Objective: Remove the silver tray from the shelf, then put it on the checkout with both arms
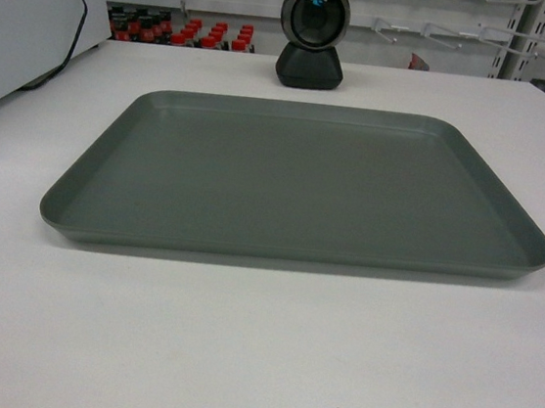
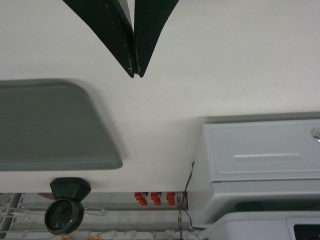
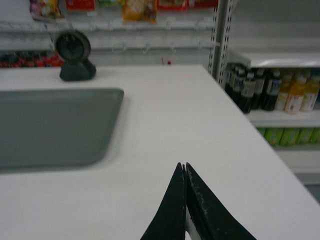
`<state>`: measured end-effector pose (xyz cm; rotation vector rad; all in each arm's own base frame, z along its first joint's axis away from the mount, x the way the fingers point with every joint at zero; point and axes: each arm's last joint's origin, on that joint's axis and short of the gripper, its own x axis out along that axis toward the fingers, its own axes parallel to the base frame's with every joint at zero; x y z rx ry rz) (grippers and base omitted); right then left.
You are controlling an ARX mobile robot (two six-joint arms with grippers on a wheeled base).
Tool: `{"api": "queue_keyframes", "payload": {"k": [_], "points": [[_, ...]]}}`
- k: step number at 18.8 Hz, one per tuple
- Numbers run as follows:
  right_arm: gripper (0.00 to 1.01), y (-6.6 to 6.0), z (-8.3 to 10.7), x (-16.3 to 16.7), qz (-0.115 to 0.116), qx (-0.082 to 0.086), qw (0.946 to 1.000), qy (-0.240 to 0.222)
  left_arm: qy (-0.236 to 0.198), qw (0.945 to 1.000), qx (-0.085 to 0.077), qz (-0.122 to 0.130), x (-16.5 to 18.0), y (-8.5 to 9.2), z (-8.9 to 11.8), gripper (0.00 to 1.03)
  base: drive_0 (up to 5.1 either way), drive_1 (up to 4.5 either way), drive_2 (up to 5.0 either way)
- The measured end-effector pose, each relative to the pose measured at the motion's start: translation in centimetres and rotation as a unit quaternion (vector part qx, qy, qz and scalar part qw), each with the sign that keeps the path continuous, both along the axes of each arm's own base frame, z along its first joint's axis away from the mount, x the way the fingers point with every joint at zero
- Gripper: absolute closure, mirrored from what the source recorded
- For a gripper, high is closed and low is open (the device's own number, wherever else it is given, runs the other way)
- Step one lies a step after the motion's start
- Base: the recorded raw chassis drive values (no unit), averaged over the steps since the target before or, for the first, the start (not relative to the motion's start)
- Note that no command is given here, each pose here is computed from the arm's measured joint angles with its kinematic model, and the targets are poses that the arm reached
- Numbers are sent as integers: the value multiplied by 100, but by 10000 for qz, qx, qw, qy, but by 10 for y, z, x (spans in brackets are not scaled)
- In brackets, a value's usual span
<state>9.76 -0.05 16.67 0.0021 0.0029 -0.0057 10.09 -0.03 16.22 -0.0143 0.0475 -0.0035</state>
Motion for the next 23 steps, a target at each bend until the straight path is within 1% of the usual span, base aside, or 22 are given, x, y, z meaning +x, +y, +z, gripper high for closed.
{"api": "queue_keyframes", "payload": {"k": [1, 2, 3, 6, 7, 8, 10, 12, 14, 18, 19, 20, 21, 23], "points": [[99, 0, 3, -1, -4, -3, 9999, -137, -278, 9996, 2, 9, -3, 0, 5, 101, 0, 0, 0], [99, 0, 0, 0, 2, -4, 10000, -6, -261, 9997, 4, 23, -3, 0, 5, 101, 0, 0, 0], [99, 0, 1, 0, 4, -2, 10000, -40, -189, 9998, 6, 11, -3, 0, 3, 101, 0, 0, 0], [99, 0, 1, 0, 2, -2, 10000, -38, -210, 9998, 6, 9, -3, 0, 3, 101, 0, 0, 0], [99, 0, 0, 0, 2, -6, 10000, -36, -216, 9998, 4, 8, -3, 0, 3, 98, 0, 0, 0], [92, 0, 1, 0, 2, -6, 10000, -38, -216, 9998, 4, 9, -3, 0, 3, 89, 0, 0, 0], [74, 0, 1, 0, 2, -6, 10000, -38, -216, 9998, 4, 9, -3, 0, 3, 71, 0, 0, 0], [52, 0, 1, 0, 2, -6, 10000, -38, -216, 9998, 4, 9, -3, 0, 3, 49, 0, 0, 0], [34, 0, 1, 0, 2, -6, 10000, -38, -216, 9998, 4, 9, -3, 0, 3, 31, 0, 0, 0], [5, 0, 0, 0, 2, -6, 10000, -36, -216, 9998, 7, 9, -3, 0, 3, 3, 0, 0, 0], [1, 0, 1, 0, 2, 0, 10000, -38, -216, 9998, 15, 9, -3, 0, 3, 4, 0, 0, 0], [3, 0, 0, 0, 2, -2, 10000, -36, -216, 9998, 15, 9, -3, 0, 3, 6, 0, 0, 0], [4, 0, 1, 0, 2, -4, 10000, -38, -216, 9998, 15, 9, -3, 0, 3, 5, 0, 0, 0], [3, 0, 1, 0, 2, -2, 10000, -38, -216, 9998, 15, 9, -3, 0, 3, 5, 0, 0, 0]]}}
